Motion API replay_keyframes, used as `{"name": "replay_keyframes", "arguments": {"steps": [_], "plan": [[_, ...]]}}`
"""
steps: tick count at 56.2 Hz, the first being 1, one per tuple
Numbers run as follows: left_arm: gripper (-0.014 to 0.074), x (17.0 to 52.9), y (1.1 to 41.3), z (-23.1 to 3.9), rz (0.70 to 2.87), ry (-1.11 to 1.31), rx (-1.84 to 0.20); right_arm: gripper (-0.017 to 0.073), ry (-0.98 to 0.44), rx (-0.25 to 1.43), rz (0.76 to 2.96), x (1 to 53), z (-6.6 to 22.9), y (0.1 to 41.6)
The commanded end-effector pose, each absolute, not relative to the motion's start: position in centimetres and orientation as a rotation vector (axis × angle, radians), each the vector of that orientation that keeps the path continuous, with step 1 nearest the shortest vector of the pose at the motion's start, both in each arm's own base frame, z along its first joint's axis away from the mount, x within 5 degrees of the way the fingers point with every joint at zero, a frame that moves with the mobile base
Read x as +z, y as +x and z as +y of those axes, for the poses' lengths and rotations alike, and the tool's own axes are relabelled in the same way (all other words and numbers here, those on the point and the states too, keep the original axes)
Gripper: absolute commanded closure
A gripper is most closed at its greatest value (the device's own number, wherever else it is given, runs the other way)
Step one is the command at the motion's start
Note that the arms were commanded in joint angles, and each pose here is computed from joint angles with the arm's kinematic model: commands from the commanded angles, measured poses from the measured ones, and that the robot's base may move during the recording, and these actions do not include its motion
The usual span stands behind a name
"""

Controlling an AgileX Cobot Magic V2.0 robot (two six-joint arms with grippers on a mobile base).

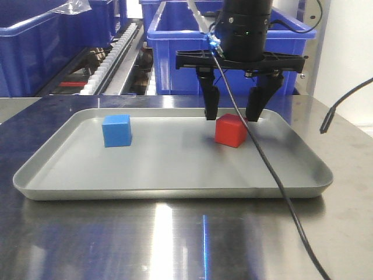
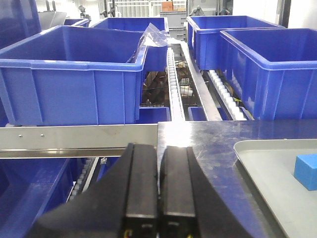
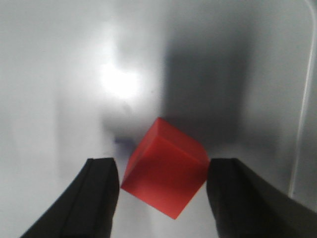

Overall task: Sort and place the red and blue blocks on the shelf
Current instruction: 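Lower the right gripper over the red cube and close on it, then lift the red cube up and away from the tray with the right gripper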

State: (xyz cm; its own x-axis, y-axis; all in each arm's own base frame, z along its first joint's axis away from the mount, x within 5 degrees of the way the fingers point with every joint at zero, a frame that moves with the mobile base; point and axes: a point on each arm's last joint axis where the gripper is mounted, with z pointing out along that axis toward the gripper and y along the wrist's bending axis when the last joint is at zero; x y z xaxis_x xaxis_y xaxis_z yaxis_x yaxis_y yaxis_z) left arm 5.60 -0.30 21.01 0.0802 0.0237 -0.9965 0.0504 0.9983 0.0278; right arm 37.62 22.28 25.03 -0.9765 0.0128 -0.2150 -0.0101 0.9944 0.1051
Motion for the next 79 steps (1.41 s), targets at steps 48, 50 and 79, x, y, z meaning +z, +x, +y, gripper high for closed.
{"name": "replay_keyframes", "arguments": {"steps": [48, 50, 79], "plan": [[0.0514, 20.9, 5.5, -0.2, 1.414, 0.046, -0.021, 0.0060, 0.339, 0.203, 2.895, 26.2, 22.1, 37.7], [0.0514, 20.9, 5.5, -0.2, 1.414, 0.046, -0.021, 0.0060, 0.339, 0.203, 2.895, 26.2, 22.1, 37.7], [0.0514, 20.9, 5.5, -0.2, 1.414, 0.046, -0.021, 0.0260, 0.258, 0.217, 2.876, 26.9, 22.1, 37.7]]}}
